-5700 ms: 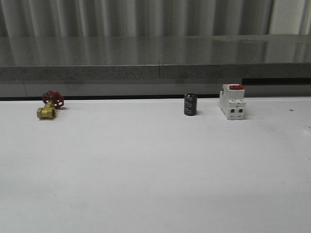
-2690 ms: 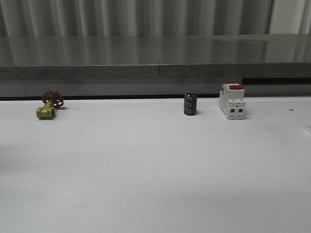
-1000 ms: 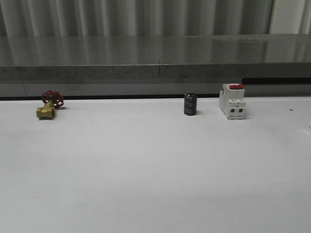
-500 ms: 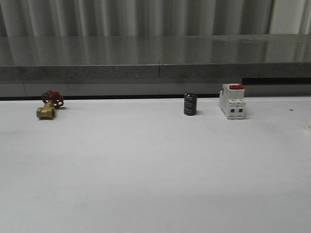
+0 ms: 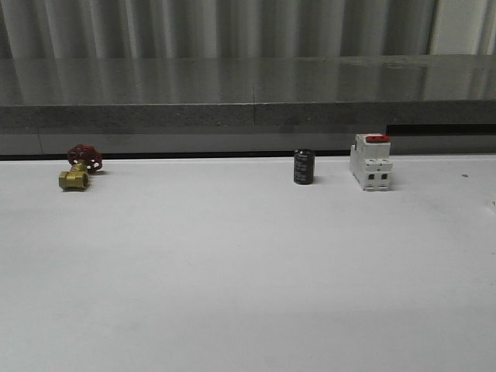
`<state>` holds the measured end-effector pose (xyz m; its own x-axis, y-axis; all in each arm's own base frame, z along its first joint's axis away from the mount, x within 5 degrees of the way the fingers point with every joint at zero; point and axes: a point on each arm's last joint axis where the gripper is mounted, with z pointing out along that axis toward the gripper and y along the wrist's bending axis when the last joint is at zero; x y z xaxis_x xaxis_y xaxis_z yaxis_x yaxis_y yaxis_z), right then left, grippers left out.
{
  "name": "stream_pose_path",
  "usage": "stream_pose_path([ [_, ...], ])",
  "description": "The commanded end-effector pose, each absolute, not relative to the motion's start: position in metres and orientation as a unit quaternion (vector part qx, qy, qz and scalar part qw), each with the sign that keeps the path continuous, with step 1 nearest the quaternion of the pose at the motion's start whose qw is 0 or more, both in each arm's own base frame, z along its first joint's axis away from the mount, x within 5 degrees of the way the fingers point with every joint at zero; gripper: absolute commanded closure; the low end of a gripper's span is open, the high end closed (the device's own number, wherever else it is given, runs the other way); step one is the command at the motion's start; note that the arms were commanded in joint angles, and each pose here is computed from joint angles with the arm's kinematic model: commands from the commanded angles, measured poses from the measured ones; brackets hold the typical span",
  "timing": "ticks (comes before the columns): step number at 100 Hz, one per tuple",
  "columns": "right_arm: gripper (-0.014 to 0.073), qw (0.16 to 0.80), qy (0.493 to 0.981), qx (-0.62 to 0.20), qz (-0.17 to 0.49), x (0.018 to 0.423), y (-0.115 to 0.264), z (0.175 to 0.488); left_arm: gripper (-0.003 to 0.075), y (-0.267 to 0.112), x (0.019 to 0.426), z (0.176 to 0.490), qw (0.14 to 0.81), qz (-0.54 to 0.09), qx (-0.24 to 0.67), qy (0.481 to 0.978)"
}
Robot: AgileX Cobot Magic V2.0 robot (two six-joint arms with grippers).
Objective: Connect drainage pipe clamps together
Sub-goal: 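Grasp the white clamp half by its middle lug with the left gripper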
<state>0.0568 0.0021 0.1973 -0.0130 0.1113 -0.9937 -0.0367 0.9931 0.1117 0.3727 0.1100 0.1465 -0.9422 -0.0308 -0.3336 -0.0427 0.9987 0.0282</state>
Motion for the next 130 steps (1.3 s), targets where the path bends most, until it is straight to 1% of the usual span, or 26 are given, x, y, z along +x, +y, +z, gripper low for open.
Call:
stream_pose_path([
  [1, 0.0662, 0.745, 0.665, 0.023, 0.052, 0.054, 0.002, 0.212, 0.0741, 0.100, 0.376, 0.190, 0.228, 0.019, -0.018, 0.973],
  [13, 0.0662, 0.745, 0.665, 0.023, 0.052, 0.054, 0.002, 0.212, 0.0741, 0.076, 0.374, 0.215, 0.249, 0.013, 0.009, 0.968],
  [27, 0.0662, 0.745, 0.665, 0.023, 0.052, 0.054, 0.002, 0.212, 0.0741, 0.036, 0.367, 0.243, 0.260, -0.019, 0.015, 0.965],
  [39, 0.0662, 0.745, 0.665, 0.023, 0.052, 0.054, 0.002, 0.212, 0.0741, -0.002, 0.361, 0.255, 0.264, -0.048, 0.008, 0.963],
  [56, 0.0662, 0.745, 0.665, 0.023, 0.052, 0.054, 0.002, 0.212, 0.0741, -0.065, 0.355, 0.251, 0.238, -0.082, 0.026, 0.967],
  [72, 0.0662, 0.745, 0.665, 0.023, 0.052, 0.054, 0.002, 0.212, 0.0741, -0.122, 0.347, 0.243, 0.248, -0.079, 0.061, 0.964],
  [79, 0.0662, 0.745, 0.665, 0.023, 0.052, 0.054, 0.002, 0.212, 0.0741, -0.140, 0.344, 0.237, 0.246, -0.070, 0.068, 0.964],
  [91, 0.0662, 0.745, 0.665, 0.023, 0.052, 0.054, 0.002, 0.212, 0.0741, -0.161, 0.343, 0.222, 0.233, -0.053, 0.077, 0.968],
  [104, 0.0662, 0.745, 0.665, 0.023, 0.052, 0.054, 0.002, 0.212, 0.0741, -0.176, 0.350, 0.208, 0.224, -0.050, 0.080, 0.970],
  [130, 0.0662, 0.745, 0.665, 0.023, 0.052, 0.054, 0.002, 0.212, 0.0741, -0.196, 0.358, 0.202, 0.222, -0.053, 0.088, 0.970],
])
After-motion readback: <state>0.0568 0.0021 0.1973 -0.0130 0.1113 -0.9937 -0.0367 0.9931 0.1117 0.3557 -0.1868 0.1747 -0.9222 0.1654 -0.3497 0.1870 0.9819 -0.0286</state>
